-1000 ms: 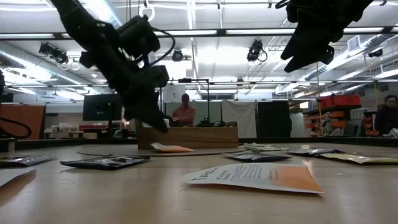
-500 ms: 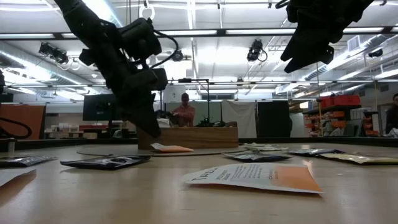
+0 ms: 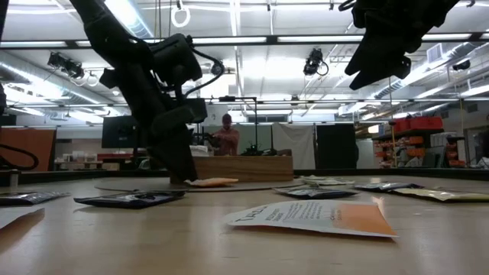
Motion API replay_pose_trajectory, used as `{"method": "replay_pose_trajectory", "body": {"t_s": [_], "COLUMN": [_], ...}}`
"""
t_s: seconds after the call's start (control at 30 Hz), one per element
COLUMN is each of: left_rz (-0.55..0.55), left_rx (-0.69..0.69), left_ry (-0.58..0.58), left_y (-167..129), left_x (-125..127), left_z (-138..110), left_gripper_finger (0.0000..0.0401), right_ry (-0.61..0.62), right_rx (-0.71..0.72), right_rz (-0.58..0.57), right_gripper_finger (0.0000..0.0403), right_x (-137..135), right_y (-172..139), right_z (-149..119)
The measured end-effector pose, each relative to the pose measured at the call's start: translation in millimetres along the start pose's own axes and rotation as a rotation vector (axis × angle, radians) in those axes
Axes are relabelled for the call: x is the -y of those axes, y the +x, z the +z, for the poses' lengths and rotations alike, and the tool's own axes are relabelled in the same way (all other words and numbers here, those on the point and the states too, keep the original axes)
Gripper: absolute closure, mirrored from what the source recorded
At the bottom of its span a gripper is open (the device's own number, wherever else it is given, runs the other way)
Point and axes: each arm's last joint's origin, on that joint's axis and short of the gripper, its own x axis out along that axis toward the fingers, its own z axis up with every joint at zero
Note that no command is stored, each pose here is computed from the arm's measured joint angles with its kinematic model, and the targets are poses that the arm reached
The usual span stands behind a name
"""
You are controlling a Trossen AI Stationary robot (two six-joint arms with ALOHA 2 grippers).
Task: Pick & Place Tea
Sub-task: Put the white tea bag into the left section of the wooden organizer
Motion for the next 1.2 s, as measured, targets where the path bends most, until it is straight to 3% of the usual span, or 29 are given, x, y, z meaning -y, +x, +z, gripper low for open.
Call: {"method": "replay_pose_trajectory", "body": {"t_s": [0.17,0.33,0.7,1.03,1.2], "left_rz": [0.020,0.023,0.019,-0.007,-0.045], "left_rx": [-0.003,-0.004,0.020,0.027,0.108], "left_ry": [-0.014,-0.022,-0.042,-0.046,-0.006], "left_y": [5.2,7.0,8.0,0.0,-13.0], "left_x": [-0.8,-1.4,-1.3,0.4,8.1], "left_z": [-0.9,-1.5,0.0,3.0,19.6], "left_gripper_finger": [0.0181,0.0217,0.0391,0.0398,0.0399], "right_ry": [-0.001,-0.005,-0.011,-0.014,-0.018], "right_rx": [0.000,-0.002,0.000,-0.018,-0.018], "right_rz": [0.000,-0.002,-0.034,-0.048,-0.048], "right_gripper_finger": [0.0179,0.0179,0.0179,0.0179,0.0179], "right_x": [0.0,0.2,1.4,0.7,0.7], "right_y": [0.0,0.0,1.0,5.7,5.7], "right_z": [0.0,-0.2,-1.2,-3.2,-3.2]}}
